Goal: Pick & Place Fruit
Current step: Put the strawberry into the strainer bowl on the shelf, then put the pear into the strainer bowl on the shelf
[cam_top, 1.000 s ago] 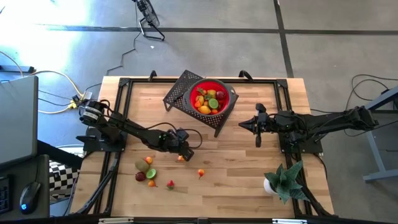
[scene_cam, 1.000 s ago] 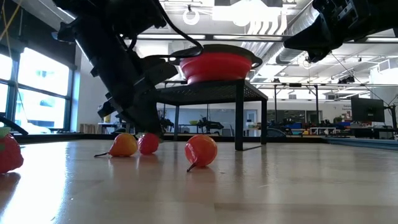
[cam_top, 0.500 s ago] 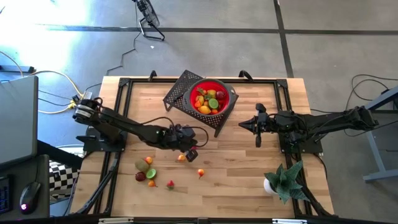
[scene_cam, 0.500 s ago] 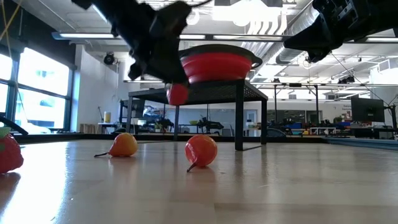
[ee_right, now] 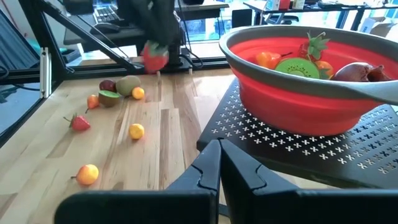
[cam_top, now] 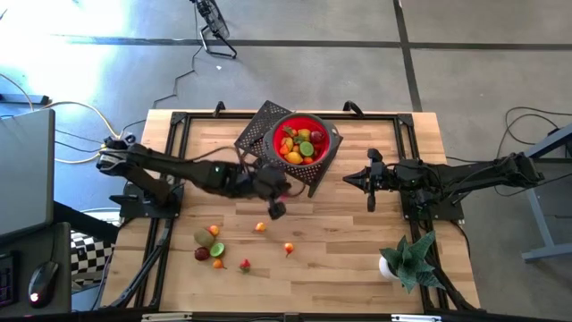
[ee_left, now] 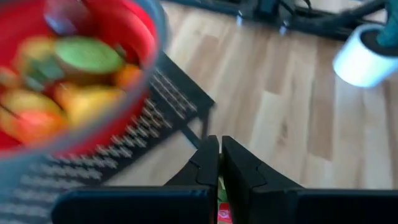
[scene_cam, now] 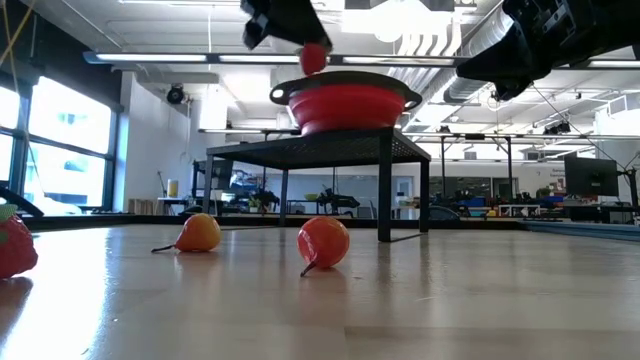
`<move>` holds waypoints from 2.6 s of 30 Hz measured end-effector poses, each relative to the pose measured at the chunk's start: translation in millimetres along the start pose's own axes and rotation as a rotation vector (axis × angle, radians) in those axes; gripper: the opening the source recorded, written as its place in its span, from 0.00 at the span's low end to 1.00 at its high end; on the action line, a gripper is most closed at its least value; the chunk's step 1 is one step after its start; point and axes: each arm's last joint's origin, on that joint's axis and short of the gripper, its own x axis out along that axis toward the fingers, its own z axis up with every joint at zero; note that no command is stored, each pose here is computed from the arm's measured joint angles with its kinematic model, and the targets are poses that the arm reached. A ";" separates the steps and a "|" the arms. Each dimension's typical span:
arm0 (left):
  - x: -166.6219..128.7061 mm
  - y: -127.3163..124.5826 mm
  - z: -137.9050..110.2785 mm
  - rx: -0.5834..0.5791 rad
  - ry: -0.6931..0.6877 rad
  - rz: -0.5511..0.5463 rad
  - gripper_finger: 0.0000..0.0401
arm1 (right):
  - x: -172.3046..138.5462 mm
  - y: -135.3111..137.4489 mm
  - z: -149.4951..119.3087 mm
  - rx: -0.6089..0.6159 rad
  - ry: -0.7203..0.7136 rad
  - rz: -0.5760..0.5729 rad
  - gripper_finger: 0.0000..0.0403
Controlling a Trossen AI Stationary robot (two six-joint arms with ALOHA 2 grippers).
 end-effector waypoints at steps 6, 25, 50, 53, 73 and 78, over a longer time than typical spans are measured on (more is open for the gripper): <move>-8.8 21.4 38.2 0.071 -0.079 0.039 0.01 | -0.1 0.0 -0.2 0.000 0.002 0.000 0.01; 7.8 97.7 87.4 0.024 -0.258 0.232 0.01 | 0.0 -0.1 -0.6 -0.005 0.006 -0.001 0.01; 84.2 131.8 67.3 -0.023 -0.144 0.272 0.01 | 0.0 -0.1 -0.6 -0.005 0.007 -0.001 0.01; 85.5 132.3 65.3 -0.020 -0.128 0.276 0.01 | -0.1 -0.1 -0.6 -0.005 0.006 -0.001 0.01; 84.0 132.0 67.9 -0.014 -0.140 0.277 0.27 | 0.0 -0.1 -0.6 -0.005 0.006 -0.001 0.01; 70.3 130.9 83.5 0.010 -0.149 0.274 0.29 | -0.1 -0.1 -0.6 -0.005 0.006 -0.001 0.01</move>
